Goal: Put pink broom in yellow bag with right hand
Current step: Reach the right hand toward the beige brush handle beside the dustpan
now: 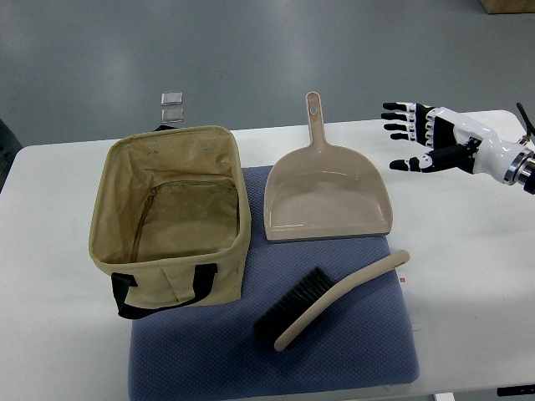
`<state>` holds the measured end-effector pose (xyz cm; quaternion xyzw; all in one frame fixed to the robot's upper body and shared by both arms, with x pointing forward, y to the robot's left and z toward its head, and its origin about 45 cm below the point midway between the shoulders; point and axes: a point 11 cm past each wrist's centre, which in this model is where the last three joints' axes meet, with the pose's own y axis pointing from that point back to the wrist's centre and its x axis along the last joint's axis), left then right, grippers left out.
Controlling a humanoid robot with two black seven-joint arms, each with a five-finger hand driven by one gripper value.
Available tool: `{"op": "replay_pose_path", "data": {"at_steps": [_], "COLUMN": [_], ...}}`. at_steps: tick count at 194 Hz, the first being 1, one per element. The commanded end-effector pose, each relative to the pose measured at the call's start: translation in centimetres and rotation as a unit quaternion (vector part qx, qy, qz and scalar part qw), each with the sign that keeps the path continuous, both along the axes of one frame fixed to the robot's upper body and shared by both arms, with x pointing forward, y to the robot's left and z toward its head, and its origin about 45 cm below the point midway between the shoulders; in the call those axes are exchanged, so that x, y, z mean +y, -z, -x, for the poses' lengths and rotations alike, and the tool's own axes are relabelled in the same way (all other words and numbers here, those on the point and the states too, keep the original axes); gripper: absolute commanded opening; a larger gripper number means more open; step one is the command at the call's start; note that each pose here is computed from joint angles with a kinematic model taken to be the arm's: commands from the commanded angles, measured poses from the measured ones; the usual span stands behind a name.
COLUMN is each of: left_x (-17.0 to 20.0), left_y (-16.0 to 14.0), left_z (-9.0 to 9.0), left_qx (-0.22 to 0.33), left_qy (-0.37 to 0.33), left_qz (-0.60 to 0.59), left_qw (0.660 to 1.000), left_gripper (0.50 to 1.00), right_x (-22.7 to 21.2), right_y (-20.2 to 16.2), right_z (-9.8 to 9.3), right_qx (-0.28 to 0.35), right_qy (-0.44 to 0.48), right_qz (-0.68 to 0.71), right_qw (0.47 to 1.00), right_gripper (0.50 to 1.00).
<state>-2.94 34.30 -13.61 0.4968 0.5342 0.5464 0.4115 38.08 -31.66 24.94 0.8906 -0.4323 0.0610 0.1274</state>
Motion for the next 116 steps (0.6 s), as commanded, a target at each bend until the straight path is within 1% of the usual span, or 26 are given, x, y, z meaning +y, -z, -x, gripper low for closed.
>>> {"op": "replay_pose_path", "data": {"at_steps": [1, 43, 81, 116], "left_x": [0.0, 0.0, 0.0, 0.0], "left_y": [0.0, 0.0, 0.0, 0.0], "left_z": [0.0, 0.0, 0.0, 0.0], "left_qx": [0.0, 0.0, 0.0, 0.0], "left_qy": [0.0, 0.0, 0.0, 0.0], "left_qz": [0.0, 0.0, 0.0, 0.0], "left_qw": [1.0, 1.0, 1.0, 1.0], "left_gripper": [1.0, 1.0, 1.0, 1.0], "right_x": [1.4, 3.2, 4.7, 5.7], "right_y": [-0.1, -0.1, -0.4, 1.0], "right_z": [1.1, 3.1, 4.9, 6.0], "right_qx": [-0.018, -0.056, -0.088, -0.111], "right_qy": [-0.046, -0.126, -0.192, -0.235], "right_qz": [0.049, 0.138, 0.211, 0.277], "right_qw": [0.998, 0.981, 0.954, 0.925], "right_gripper": [0.921, 0.921, 0.917, 0.911]}}
